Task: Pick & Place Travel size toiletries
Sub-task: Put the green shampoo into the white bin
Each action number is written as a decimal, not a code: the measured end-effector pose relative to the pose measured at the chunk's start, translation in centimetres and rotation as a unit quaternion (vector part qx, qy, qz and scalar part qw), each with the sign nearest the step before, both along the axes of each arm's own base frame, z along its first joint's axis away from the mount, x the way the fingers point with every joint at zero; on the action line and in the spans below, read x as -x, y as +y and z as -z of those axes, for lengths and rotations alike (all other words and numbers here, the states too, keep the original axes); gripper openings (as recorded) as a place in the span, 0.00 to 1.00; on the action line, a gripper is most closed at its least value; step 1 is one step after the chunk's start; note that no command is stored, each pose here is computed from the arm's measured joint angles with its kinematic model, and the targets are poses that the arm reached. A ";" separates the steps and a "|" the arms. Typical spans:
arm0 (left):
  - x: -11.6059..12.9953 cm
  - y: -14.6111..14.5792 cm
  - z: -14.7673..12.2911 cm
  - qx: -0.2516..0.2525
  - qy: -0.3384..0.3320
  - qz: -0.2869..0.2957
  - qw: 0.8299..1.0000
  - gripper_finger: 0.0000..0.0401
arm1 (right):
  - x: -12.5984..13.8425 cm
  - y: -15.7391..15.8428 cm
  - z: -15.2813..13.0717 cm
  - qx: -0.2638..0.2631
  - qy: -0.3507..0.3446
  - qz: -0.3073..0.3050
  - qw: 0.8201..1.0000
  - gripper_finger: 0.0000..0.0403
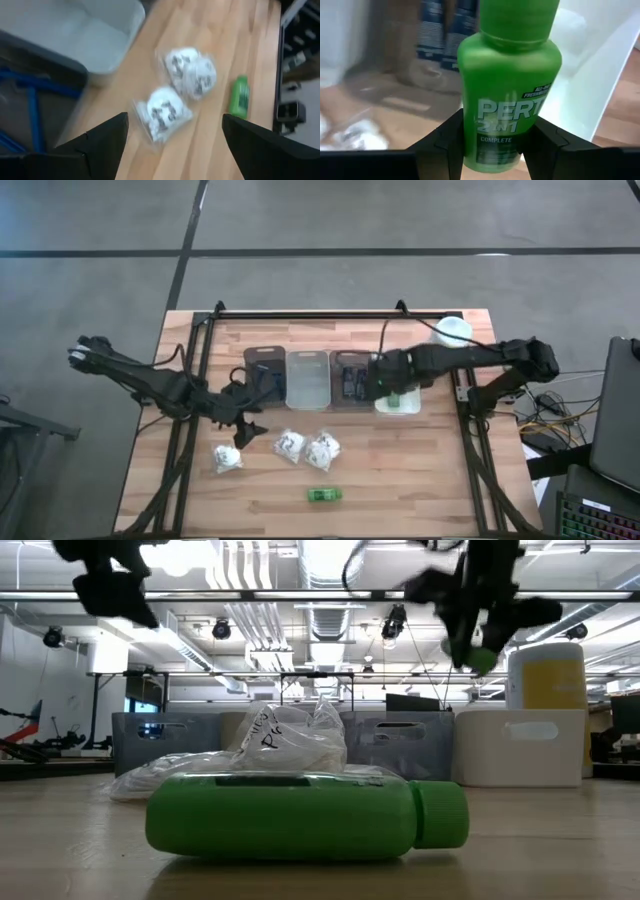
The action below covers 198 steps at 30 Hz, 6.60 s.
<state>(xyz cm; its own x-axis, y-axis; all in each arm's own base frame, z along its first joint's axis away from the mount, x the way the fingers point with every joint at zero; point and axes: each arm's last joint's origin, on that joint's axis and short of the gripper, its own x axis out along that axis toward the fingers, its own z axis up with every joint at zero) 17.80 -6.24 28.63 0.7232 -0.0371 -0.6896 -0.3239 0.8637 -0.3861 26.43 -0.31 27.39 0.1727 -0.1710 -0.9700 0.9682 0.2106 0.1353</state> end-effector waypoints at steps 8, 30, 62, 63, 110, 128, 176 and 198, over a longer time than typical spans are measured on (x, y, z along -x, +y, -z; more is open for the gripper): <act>0.4 -0.7 3.0 0.046 0.031 0.049 0.997 0.81 | -0.2 -3.4 4.4 -0.088 0.020 0.032 0.995 0.40; -1.1 -4.5 6.6 0.130 -0.083 0.185 0.971 0.81 | -2.2 2.4 1.8 -0.031 -0.057 -0.060 0.996 0.70; -15.8 -17.3 8.0 -0.072 0.114 0.193 0.972 0.80 | 3.8 19.3 -1.4 0.083 -0.149 -0.315 0.934 0.90; -16.1 -17.4 7.8 -0.078 0.108 0.193 0.972 0.80 | 3.8 19.3 -1.4 0.085 -0.148 -0.321 0.932 0.91; -17.8 -16.1 13.8 -0.141 0.091 0.216 0.962 0.68 | 3.7 18.8 -1.2 0.165 -0.132 -0.364 0.907 0.78; -18.5 -16.5 10.6 -0.123 0.045 0.203 0.970 0.43 | 6.1 22.2 -0.9 0.054 -0.183 -0.310 0.931 0.65; -19.8 -13.1 1.4 -0.292 -0.132 -0.091 0.943 0.44 | -0.9 18.2 0.6 0.102 -0.454 -0.036 0.885 0.60; -19.8 -13.2 1.4 -0.294 -0.133 -0.091 0.942 0.44 | -1.4 17.5 0.7 0.108 -0.449 -0.027 0.886 0.27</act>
<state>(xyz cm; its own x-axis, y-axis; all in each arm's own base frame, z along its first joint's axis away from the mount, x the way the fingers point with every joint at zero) 37.56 -19.41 27.25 0.8307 0.4358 -0.3465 -0.4466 0.8932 0.0526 27.79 17.22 26.73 0.8730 -0.3029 -0.3823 0.4773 0.3687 0.7976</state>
